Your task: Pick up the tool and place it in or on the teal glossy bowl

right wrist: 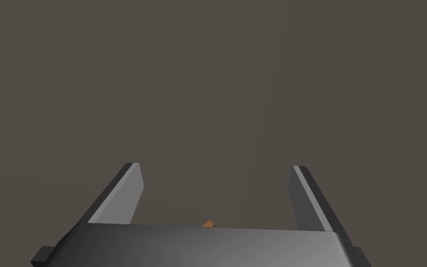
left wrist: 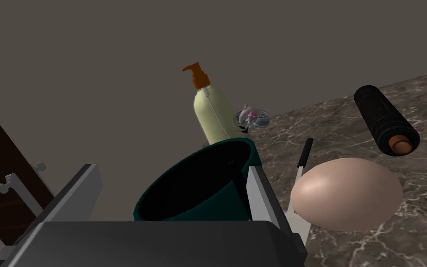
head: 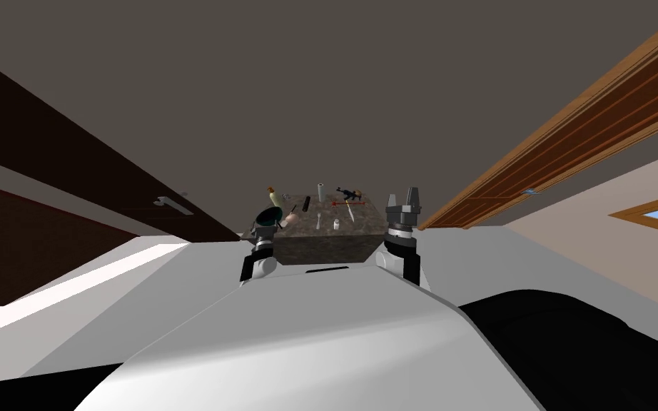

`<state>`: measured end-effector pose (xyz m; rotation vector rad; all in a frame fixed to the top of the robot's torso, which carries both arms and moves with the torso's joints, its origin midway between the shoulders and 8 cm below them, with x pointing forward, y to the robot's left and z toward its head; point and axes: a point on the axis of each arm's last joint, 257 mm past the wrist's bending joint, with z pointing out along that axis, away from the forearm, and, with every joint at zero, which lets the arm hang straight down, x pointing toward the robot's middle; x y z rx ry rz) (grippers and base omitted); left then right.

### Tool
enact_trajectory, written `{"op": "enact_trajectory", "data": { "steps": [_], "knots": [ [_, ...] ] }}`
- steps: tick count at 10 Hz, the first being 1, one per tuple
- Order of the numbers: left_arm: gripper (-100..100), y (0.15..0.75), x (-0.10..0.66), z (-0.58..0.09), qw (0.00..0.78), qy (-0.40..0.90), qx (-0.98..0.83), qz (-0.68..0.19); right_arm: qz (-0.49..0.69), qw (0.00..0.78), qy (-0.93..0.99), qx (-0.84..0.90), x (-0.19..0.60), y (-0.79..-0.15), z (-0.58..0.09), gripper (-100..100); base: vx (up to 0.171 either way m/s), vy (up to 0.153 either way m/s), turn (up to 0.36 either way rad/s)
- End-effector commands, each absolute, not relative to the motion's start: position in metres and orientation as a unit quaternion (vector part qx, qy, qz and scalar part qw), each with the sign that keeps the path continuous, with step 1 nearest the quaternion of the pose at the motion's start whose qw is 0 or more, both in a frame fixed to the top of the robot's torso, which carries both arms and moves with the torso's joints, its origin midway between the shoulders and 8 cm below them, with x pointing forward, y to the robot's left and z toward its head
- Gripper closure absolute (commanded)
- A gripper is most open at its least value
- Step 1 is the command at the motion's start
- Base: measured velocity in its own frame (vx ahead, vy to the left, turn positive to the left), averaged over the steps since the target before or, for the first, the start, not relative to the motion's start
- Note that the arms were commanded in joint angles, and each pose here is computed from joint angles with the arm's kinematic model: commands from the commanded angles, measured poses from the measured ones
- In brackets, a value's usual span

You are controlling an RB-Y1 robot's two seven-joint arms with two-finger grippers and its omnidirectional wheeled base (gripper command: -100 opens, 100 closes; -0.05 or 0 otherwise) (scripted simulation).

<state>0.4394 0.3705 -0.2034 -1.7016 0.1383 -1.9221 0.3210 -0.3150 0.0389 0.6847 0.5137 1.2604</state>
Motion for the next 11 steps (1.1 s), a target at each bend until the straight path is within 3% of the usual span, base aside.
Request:
{"op": "enact_trajectory", "data": {
  "steps": [1,11],
  "knots": [
    [-100,0.374,0.44,-0.219,0.26,0.022,-0.65,-0.714,0.571,0.724,0.233,0.31,0.321,-0.315,0.039,0,0.052,-0.022,0.001],
    [-100,0.347,0.435,-0.291,0.15,-0.153,-0.696,-0.685,0.571,0.724,0.233,0.31,0.321,-0.315,0.039,0,0.036,-0.001,0.004]
  ]
}}
